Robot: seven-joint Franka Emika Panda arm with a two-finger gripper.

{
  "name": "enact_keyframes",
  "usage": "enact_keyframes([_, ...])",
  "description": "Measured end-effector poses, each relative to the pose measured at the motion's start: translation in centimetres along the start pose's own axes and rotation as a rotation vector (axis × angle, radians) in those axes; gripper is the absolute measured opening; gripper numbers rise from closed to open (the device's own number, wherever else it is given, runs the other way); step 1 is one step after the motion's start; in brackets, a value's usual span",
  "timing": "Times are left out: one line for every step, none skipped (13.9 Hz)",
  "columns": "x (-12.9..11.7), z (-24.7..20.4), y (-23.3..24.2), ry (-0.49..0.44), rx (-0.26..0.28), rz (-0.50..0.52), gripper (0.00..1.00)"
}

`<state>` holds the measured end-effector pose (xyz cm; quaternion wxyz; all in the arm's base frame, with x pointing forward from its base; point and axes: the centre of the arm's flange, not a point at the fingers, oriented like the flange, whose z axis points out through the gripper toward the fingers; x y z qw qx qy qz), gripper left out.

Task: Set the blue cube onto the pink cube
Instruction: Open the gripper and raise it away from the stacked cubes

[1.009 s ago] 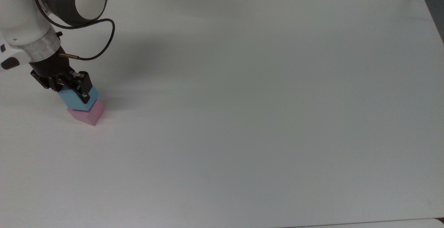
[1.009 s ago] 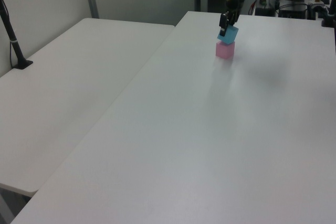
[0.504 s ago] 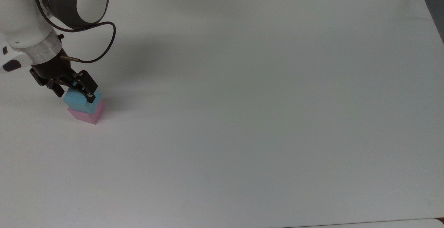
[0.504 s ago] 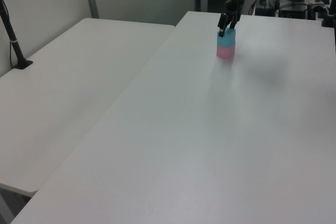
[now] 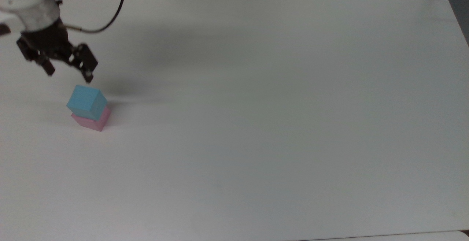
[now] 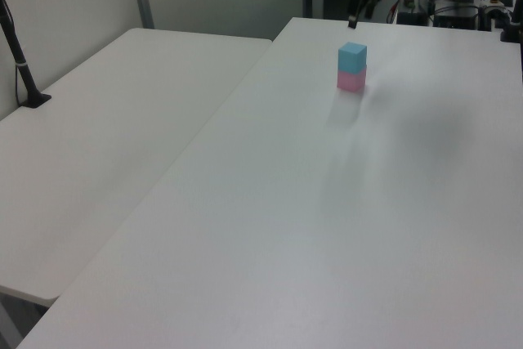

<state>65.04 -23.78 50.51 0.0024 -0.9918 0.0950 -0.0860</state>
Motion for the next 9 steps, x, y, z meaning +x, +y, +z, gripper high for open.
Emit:
enact_keyframes([-1.3,-2.5,-0.9,-0.037,-0.016,-0.014,1.00])
enact_keyframes([-2.8,-4.8,-2.1,-0.073,-0.033,-0.024,1.00])
enact_keyframes([-4.1,-6.8,-3.6,-0.098,-0.047,-0.021,1.00])
enact_keyframes([-5.3,-8.2,-5.3,-0.111,-0.058,-0.009,1.00])
enact_keyframes([-6.2,-9.4,-7.0,-0.115,-0.064,0.002,1.00])
enact_keyframes([-7.0,-10.5,-8.5,-0.117,-0.066,0.005,1.00])
enact_keyframes([-7.8,-11.4,-9.8,-0.122,-0.064,-0.002,1.00])
enact_keyframes([-8.4,-12.1,-10.9,-0.128,-0.062,-0.015,1.00])
enact_keyframes([-9.2,-12.9,-12.6,-0.128,-0.066,-0.037,1.00])
